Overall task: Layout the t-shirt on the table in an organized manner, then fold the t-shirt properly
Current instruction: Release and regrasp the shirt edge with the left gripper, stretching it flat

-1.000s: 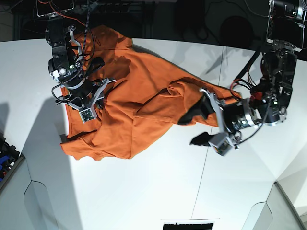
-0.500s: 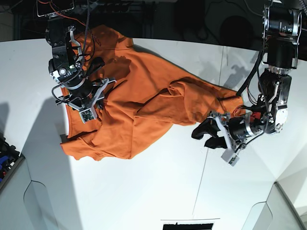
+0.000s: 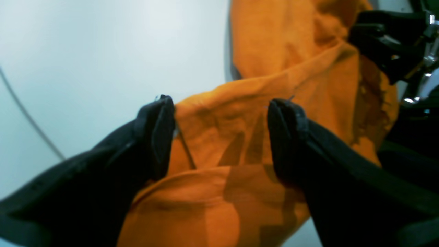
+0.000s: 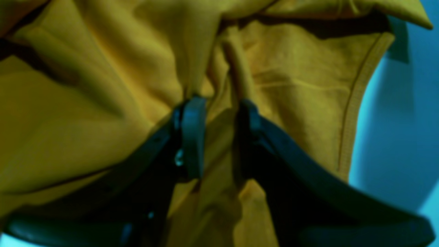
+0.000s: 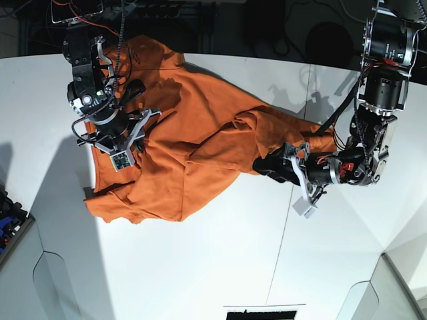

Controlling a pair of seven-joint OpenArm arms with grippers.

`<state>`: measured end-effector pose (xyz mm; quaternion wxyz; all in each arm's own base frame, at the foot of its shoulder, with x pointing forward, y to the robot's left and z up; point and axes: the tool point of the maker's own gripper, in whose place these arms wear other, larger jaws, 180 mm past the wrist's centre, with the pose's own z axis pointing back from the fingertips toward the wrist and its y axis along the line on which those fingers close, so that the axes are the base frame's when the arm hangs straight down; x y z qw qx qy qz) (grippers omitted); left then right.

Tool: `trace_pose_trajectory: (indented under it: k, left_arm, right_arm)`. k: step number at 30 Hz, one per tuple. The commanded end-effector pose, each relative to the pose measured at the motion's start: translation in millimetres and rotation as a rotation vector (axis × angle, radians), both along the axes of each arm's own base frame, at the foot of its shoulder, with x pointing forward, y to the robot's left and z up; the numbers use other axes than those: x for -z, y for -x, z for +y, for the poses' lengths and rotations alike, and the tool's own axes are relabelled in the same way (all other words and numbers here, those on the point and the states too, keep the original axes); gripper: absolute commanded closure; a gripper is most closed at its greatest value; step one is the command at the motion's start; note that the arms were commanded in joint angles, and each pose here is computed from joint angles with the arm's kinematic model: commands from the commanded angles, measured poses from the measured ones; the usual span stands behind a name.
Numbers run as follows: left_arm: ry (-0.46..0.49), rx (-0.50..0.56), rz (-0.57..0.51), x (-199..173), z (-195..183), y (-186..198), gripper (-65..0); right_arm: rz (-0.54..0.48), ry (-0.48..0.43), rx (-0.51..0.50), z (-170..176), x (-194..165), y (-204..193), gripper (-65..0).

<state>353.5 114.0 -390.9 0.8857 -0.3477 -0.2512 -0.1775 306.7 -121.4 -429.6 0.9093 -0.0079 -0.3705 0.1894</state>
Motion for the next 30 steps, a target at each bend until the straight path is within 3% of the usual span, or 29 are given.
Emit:
trace_pose_trajectory:
  k: [1, 4, 5, 9, 12, 15, 19, 26, 30]
  left_arm:
    - [0.025, 0.000, -0.044, -17.9, 0.8, -12.2, -43.4]
    - [0.037, 0.001, -0.039, -19.5, -0.4, -11.6, -42.9]
    - [0.043, 0.000, -0.040, -20.2, -0.9, -11.8, -39.9]
    - [0.063, -0.003, -0.041, -22.9, -2.9, -12.3, -17.7]
    - [0.062, -0.004, -0.040, -22.7, -2.6, -12.2, -14.9]
    - [0.062, -0.003, -0.043, -23.5, -3.0, -12.6, -0.7]
    - [0.062, 0.001, -0.081, -34.9, -3.7, -21.0, 0.0]
    - [0.017, -0.080, -0.265, -79.1, 18.8, -70.2, 0.0]
    - [-0.073, -0.119, -0.392, -100.8, 35.7, -98.2, 0.0]
  right_arm:
    - [0.061, 0.048, 0.013, -11.0, 9.0, 8.9, -18.3]
    - [0.060, 0.048, 0.013, -11.1, 8.9, 8.9, -18.3]
    - [0.061, 0.048, 0.013, -11.0, 9.0, 8.9, -18.3]
    - [0.060, 0.048, 0.013, -10.9, 8.9, 8.8, -18.3]
    - [0.057, 0.047, 0.013, -10.7, 8.6, 8.5, -18.3]
    - [0.057, 0.047, 0.013, -10.7, 8.6, 8.5, -18.3]
    - [0.057, 0.047, 0.013, -10.9, 8.6, 8.5, -18.3]
    - [0.059, 0.048, 0.013, -11.0, 8.9, 8.8, -18.3]
    - [0.059, 0.048, 0.013, -11.0, 8.9, 8.8, -18.3]
